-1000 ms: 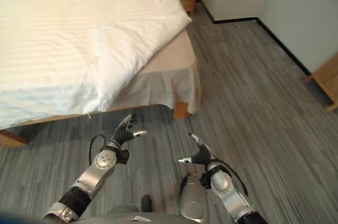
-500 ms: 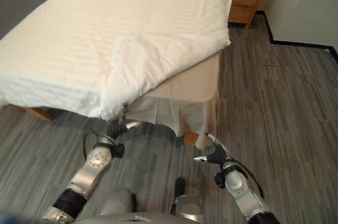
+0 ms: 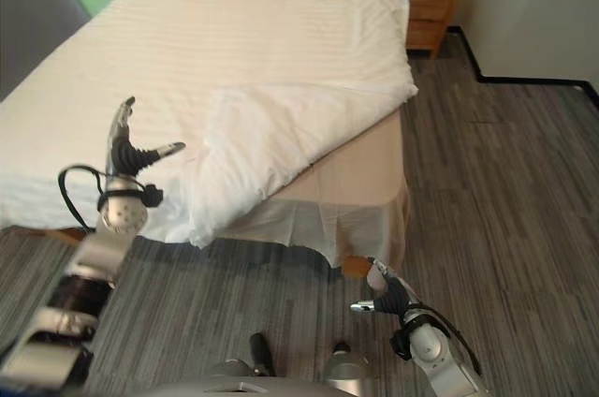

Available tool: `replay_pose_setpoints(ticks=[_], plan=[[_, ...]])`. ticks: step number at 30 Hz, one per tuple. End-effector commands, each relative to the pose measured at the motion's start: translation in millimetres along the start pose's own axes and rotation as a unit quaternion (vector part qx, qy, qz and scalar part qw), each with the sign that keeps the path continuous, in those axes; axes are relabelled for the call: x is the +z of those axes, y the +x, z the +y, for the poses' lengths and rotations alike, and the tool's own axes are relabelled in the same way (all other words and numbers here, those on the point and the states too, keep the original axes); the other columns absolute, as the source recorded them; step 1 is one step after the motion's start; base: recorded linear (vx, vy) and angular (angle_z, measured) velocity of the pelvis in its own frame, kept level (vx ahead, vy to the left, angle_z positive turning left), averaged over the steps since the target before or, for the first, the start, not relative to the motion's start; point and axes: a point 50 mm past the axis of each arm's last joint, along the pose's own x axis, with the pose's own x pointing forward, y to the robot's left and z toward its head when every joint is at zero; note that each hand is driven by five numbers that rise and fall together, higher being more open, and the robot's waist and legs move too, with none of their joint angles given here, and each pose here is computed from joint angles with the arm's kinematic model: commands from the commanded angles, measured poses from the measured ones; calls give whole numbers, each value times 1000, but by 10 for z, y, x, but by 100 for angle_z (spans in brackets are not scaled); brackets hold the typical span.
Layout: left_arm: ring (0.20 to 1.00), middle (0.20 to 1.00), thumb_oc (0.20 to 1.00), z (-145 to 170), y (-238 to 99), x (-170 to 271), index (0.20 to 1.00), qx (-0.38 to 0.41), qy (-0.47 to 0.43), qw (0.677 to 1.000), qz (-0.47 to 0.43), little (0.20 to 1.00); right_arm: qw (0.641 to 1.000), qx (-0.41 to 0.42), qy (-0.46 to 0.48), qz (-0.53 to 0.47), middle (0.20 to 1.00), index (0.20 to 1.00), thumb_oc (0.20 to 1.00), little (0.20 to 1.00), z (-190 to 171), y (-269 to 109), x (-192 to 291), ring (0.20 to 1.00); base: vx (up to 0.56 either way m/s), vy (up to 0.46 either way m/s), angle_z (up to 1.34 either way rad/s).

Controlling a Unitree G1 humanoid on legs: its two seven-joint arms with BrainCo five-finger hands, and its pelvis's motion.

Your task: Making the bed.

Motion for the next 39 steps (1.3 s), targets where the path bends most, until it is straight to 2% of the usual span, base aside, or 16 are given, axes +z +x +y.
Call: replay_pose_setpoints(ticks=[1, 8, 13, 23, 27, 32, 35, 36, 37, 38, 39], plan=[[1000, 1000, 1000, 26, 249, 50, 1000, 15, 45, 999, 7, 1000, 998, 15, 28, -56, 1000, 1000, 1000, 1000, 60, 95, 245, 1000, 239, -25, -11], [1000, 1000, 1000, -348, 406, 7, 1000, -34, 114, 990, 76, 1000, 997, 61, 36, -38, 1000, 1000, 1000, 1000, 301, 10, 129, 1000, 191, -17, 9], [1000, 1000, 1000, -252, 580, 50, 1000, -10, 183, 979, 89, 1000, 997, 58, 28, -50, 1000, 1000, 1000, 1000, 204, 3, 130, 1000, 33, -26, -18], [1000, 1000, 1000, -221, 644, 85, 1000, 14, 190, 976, 103, 1000, 997, 55, 23, -55, 1000, 1000, 1000, 1000, 148, -7, 120, 1000, 47, -34, -14], [1000, 1000, 1000, 291, 813, -49, 1000, 85, 251, 953, 144, 1000, 996, 61, 23, -59, 1000, 1000, 1000, 1000, 118, -5, 106, 1000, 11, -75, -3], [1000, 1000, 1000, 702, 921, -67, 1000, 115, 336, 925, 135, 1000, 995, 52, 38, -70, 1000, 1000, 1000, 1000, 44, -14, 122, 1000, -7, -59, 2], [1000, 1000, 1000, 846, 958, -74, 1000, 122, 333, 923, 148, 1000, 995, 59, 29, -77, 1000, 1000, 1000, 1000, 10, -15, 140, 1000, -51, -61, 6], [931, 931, 931, 841, 947, -106, 931, 116, 316, 928, 160, 931, 995, 61, 23, -73, 1000, 1000, 1000, 1000, 21, -3, 129, 1000, -80, -69, 9], [504, 504, 504, 848, 957, -97, 504, 116, 300, 933, 161, 504, 995, 65, 22, -73, 1000, 1000, 1000, 1000, 40, 8, 129, 1000, -56, -37, 11], [200, 200, 200, 814, 956, -96, 200, 109, 290, 937, 159, 200, 995, 66, 18, -70, 1000, 1000, 1000, 1000, 59, 33, 130, 1000, -27, -13, 9], [200, 200, 200, 814, 956, -96, 200, 109, 291, 937, 159, 200, 995, 67, 18, -70, 1000, 1000, 1000, 1000, 59, 33, 130, 1000, -12, -21, 6]])
